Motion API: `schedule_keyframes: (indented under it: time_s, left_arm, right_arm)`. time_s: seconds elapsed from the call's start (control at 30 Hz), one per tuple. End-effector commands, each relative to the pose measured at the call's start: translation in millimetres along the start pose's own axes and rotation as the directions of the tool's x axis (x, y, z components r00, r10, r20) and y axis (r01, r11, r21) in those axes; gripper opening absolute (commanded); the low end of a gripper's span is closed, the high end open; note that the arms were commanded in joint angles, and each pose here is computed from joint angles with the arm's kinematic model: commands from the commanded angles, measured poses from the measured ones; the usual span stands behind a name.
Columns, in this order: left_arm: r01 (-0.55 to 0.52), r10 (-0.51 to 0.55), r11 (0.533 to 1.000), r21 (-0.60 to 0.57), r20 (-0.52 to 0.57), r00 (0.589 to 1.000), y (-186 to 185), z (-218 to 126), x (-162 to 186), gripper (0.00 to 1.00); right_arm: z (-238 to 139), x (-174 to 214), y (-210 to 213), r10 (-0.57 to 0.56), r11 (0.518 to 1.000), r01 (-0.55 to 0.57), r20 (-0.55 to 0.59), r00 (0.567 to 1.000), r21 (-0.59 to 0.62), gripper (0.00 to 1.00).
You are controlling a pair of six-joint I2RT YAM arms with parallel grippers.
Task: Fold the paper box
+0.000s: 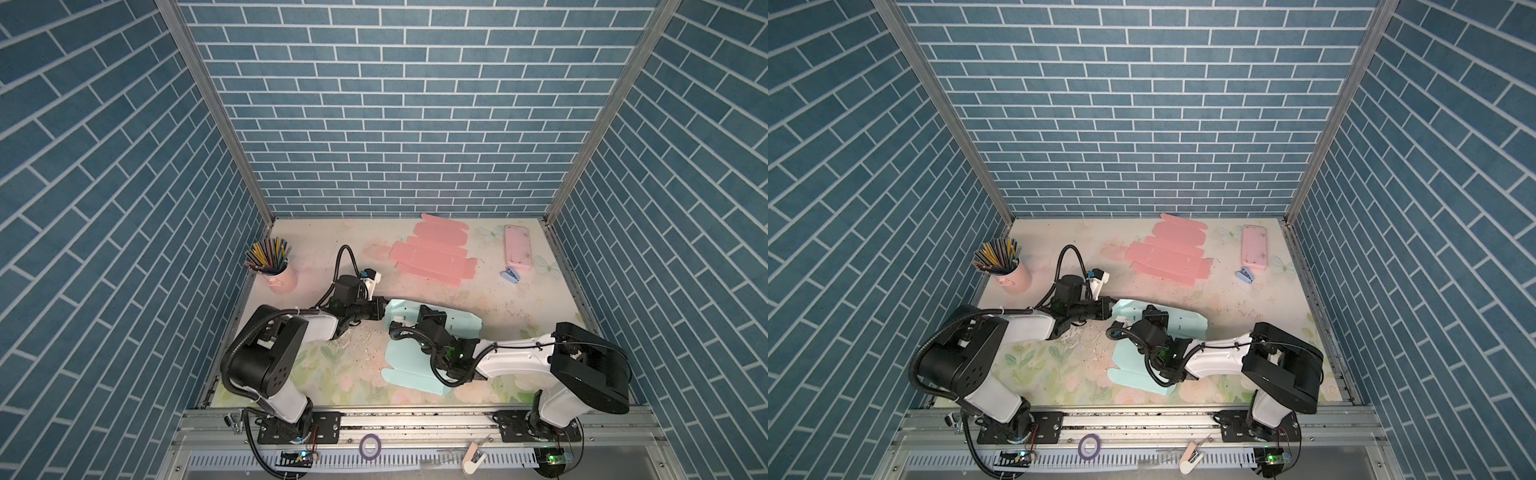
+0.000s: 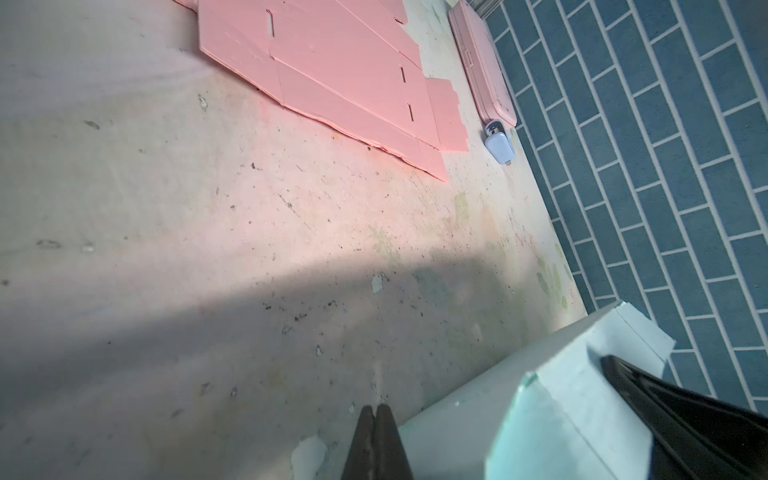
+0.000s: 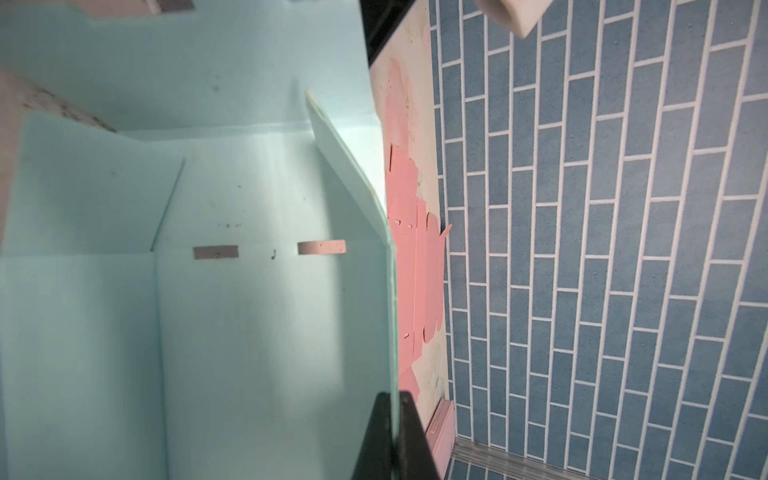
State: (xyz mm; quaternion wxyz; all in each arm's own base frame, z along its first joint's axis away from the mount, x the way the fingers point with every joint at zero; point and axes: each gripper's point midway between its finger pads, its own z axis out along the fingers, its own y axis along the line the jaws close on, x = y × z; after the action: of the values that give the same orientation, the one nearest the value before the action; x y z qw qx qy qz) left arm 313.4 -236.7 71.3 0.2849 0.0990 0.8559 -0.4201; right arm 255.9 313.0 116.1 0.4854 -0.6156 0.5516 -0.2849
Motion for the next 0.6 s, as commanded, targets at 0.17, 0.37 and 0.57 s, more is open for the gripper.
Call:
schedule_keyframes:
  time_s: [0.17, 0.37, 0.57]
  left_arm:
    - [-0.038, 0.039, 0.995, 0.097, -0.001, 0.999, -27.6, -8.2, 19.2, 0.02]
    - [-0.044, 0.038, 0.982, 0.185, 0.036, 0.999, -42.9, -12.8, 23.7, 0.03]
    - [-0.074, 0.074, 0.983, 0.169, 0.009, 0.997, -46.0, -9.1, 33.1, 0.08]
  right_arm:
    - [-6.5, 0.4, -15.4, 0.026, 0.999, -0.027, 0.018, 0.999, 0.042, 0.00]
    - [-9.4, -0.1, -16.3, 0.035, 0.998, -0.036, 0.026, 0.999, 0.043, 0.00]
    - [-11.0, -1.4, -14.2, 0.043, 0.998, -0.044, 0.030, 0.999, 0.042, 0.00]
